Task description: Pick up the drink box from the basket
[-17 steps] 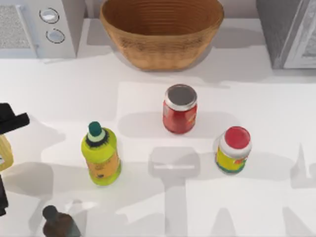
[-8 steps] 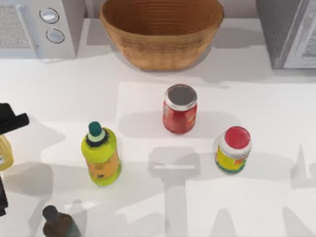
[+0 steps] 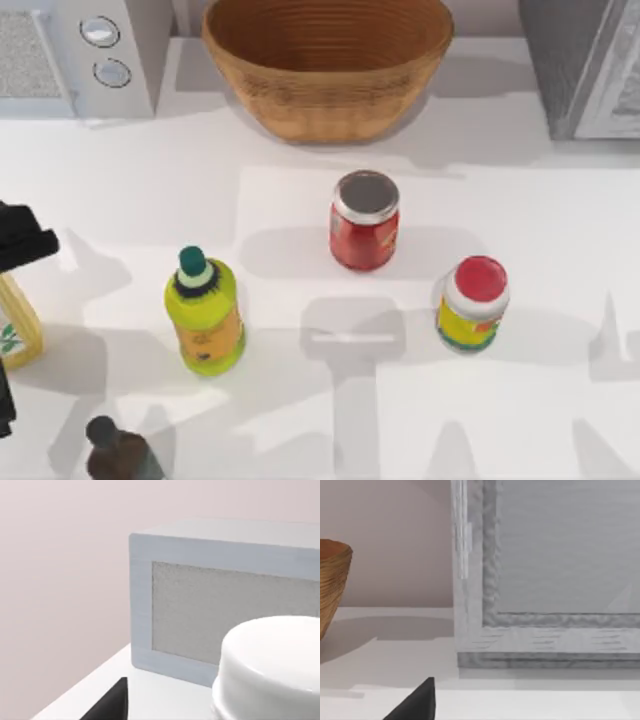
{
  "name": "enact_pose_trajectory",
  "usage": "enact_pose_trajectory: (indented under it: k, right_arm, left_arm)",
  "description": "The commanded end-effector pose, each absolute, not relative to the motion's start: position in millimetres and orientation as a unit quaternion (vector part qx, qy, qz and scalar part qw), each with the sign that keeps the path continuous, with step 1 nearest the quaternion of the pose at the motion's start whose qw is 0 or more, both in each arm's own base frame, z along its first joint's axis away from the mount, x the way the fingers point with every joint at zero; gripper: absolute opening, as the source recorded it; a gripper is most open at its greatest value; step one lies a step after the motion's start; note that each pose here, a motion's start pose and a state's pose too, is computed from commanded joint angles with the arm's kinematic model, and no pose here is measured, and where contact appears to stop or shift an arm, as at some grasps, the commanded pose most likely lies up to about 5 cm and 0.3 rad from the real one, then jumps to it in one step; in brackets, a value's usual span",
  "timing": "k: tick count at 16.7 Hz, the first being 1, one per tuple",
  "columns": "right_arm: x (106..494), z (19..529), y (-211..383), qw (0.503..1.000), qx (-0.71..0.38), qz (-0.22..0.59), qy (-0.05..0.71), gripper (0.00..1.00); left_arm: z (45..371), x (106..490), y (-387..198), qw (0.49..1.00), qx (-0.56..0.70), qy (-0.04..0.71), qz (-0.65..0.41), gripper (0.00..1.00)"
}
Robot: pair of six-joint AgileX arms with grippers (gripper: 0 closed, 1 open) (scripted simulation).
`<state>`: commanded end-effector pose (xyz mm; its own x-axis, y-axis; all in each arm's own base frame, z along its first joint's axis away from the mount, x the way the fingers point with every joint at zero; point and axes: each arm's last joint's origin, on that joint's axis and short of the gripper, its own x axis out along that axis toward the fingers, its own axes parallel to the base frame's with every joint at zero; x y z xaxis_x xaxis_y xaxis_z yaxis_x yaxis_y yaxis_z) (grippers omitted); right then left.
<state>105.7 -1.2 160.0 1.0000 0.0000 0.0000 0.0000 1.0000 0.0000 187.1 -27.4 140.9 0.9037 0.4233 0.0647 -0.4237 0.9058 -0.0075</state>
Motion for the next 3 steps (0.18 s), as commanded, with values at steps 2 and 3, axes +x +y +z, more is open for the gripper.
enact_pose_trajectory:
  k: [2, 3]
  right_arm:
    - [105.7, 160.0, -1.2, 1.000, 0.000, 0.000, 0.000, 1.00]
    - [105.7, 160.0, -1.2, 1.000, 0.000, 0.000, 0.000, 1.00]
  left_arm:
    - [140.9, 187.1, -27.4, 0.976, 0.003, -0.032, 0.217, 1.00]
    - [140.9, 187.1, -27.4, 0.976, 0.003, -0.032, 0.217, 1.00]
